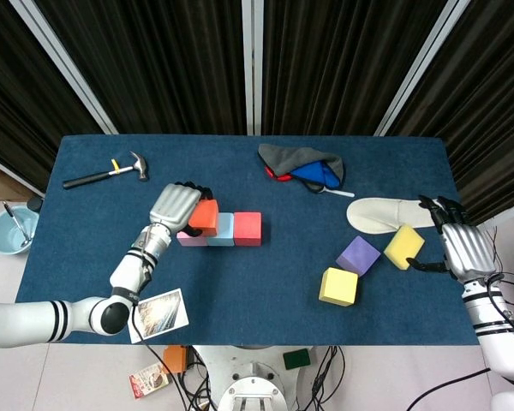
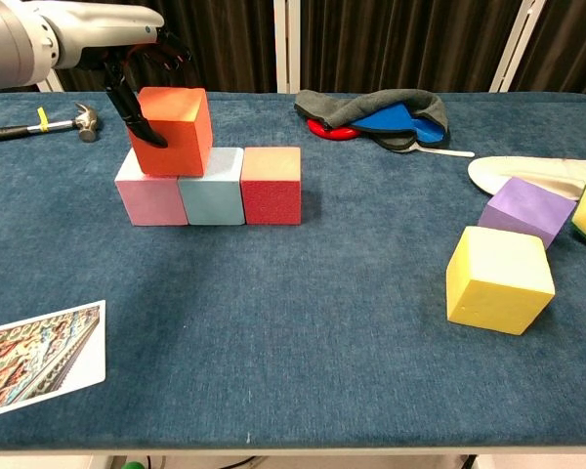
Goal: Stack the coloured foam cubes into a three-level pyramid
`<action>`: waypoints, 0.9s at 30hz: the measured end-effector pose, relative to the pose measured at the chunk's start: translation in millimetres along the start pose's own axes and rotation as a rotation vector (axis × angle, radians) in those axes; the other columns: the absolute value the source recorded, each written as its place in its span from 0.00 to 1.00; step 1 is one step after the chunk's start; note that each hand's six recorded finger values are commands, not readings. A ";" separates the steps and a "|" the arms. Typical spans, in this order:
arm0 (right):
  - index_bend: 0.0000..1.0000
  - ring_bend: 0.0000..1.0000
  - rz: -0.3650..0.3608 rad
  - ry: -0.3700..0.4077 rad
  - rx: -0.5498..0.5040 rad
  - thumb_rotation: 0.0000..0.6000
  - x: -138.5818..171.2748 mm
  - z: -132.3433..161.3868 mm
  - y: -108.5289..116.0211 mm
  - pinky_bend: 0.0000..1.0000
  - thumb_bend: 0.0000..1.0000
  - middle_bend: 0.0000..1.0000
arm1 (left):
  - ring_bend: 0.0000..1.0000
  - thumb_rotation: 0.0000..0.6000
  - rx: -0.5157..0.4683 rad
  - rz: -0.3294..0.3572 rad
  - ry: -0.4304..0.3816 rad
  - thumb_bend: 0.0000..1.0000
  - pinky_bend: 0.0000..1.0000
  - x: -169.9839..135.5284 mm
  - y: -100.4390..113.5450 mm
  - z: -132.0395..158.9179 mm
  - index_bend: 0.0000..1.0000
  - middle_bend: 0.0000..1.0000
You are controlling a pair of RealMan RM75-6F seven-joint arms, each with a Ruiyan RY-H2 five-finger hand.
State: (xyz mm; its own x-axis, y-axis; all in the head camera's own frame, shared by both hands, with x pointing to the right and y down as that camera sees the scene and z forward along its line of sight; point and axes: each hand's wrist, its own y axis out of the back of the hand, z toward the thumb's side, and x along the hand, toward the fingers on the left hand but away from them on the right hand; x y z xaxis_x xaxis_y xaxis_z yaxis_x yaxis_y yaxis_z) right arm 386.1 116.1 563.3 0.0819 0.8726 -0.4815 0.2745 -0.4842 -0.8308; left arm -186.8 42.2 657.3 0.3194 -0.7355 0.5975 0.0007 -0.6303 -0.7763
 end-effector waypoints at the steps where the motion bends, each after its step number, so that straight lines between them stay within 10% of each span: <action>1: 0.09 0.02 0.001 0.000 0.000 1.00 -0.2 0.0 -0.1 0.00 0.03 0.15 | 0.28 1.00 -0.001 -0.002 0.002 0.13 0.34 0.0 -0.3 0.2 0.36 0.40; 27: 0.09 0.02 0.010 0.002 -0.005 1.00 -1.5 1.5 -1.8 0.00 0.03 0.15 | 0.28 0.97 0.013 -0.017 0.015 0.12 0.34 0.2 -7.2 1.5 0.29 0.32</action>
State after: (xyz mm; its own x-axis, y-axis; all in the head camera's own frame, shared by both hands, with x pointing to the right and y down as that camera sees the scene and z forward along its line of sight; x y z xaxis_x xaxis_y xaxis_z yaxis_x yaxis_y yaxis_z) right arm 384.0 115.5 565.1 0.0870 0.8678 -0.4892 0.2788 -0.4926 -0.8244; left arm -185.4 47.0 662.7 0.3048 -0.7287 0.6133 0.0185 -0.6393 -0.7687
